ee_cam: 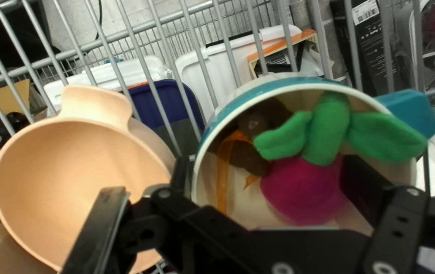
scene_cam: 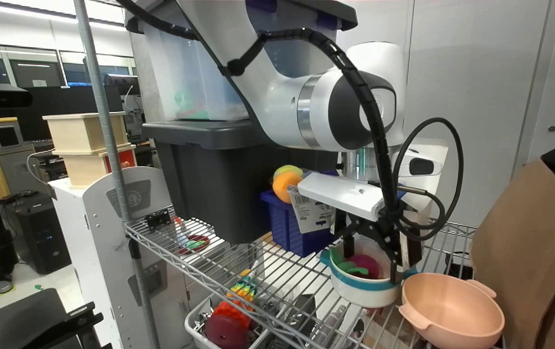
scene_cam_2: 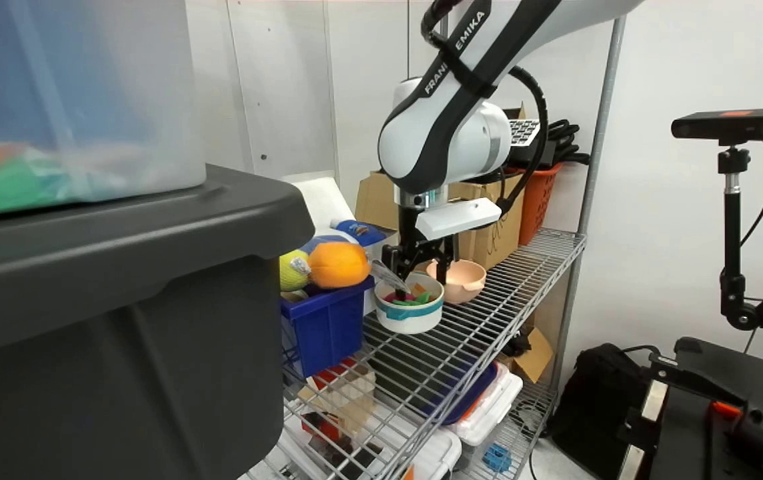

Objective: Pick up the purple toy from the white bowl and put it in the bowl on the right. Pick up the toy from the blue container and put it in the white bowl.

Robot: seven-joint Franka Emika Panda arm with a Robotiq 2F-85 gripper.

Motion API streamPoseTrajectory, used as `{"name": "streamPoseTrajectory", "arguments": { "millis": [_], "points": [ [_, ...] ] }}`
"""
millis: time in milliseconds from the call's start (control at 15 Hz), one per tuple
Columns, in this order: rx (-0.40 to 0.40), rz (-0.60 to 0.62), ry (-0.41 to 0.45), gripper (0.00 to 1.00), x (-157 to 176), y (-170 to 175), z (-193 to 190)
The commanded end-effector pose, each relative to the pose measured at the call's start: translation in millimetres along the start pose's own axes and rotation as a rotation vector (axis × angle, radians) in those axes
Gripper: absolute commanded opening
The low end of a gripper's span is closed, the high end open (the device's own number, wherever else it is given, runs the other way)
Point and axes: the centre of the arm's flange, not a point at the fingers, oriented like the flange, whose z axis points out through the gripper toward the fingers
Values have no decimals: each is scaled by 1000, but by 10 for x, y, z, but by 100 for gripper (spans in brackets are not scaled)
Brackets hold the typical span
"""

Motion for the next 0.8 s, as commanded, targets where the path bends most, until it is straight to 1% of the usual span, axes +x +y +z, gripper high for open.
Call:
{"name": "streamPoseTrajectory", "arguments": {
  "millis": [0, 267, 733],
  "points": [
    [1, -9, 7, 100, 84, -75, -20],
    [3, -15, 15, 100, 100, -107, -66],
    [16, -38, 31, 100, 34, -240, -204]
  ]
}}
